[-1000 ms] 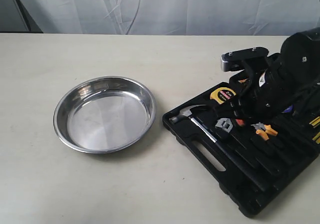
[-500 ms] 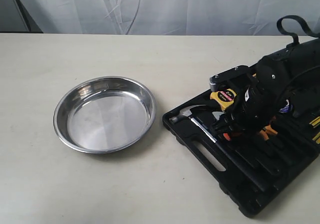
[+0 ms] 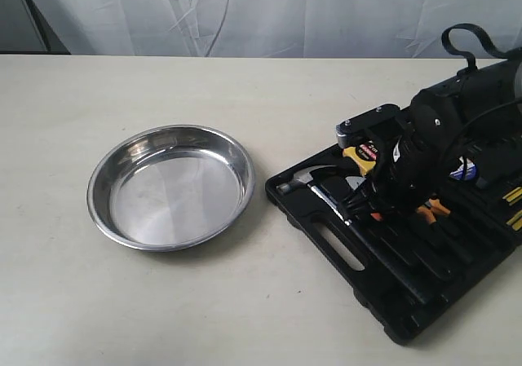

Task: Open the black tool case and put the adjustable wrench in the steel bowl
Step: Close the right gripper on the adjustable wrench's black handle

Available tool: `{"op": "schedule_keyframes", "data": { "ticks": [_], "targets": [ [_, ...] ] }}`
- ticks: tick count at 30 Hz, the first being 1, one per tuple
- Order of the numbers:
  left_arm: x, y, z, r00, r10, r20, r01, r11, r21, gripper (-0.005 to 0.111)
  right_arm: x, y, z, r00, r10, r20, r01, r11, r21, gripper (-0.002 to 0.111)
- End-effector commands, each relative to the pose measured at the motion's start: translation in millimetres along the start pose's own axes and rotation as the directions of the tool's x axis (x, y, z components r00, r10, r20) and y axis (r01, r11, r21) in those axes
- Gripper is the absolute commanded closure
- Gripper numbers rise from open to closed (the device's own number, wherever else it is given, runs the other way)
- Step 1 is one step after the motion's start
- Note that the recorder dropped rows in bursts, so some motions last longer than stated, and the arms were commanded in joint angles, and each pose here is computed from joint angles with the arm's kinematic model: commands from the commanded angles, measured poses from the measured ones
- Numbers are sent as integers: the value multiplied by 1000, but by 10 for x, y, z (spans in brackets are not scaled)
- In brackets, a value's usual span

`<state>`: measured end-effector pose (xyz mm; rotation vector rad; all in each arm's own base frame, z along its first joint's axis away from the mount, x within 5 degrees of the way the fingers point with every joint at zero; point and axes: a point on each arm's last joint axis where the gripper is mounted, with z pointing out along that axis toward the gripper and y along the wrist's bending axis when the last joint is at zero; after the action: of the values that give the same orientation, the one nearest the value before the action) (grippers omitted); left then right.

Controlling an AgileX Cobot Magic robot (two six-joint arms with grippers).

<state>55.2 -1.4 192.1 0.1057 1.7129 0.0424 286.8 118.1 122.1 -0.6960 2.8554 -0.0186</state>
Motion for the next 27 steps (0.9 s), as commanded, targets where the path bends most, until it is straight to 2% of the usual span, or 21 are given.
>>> {"op": "schedule_keyframes", "data": {
  "ticks": [1,13,21,23,27],
  "targets": [
    [5,0,3,1000,-6,-6,6,1000,-1,106,103,2,145,998,17,-68,-18,1000,-11,109],
    [5,0,3,1000,-6,-6,6,1000,-1,106,26,-24,-383,995,33,97,-33,999,-5,109],
    [5,0,3,1000,-6,-6,6,1000,-1,106,22,-13,-406,993,56,106,-54,998,-20,109],
    [5,0,3,1000,-6,-6,6,1000,-1,106,20,-12,-377,994,46,102,-44,999,-20,104],
    [5,0,3,1000,-6,-6,6,1000,-1,106,14,-13,-255,996,25,81,-24,1000,-13,74]
  ]
}}
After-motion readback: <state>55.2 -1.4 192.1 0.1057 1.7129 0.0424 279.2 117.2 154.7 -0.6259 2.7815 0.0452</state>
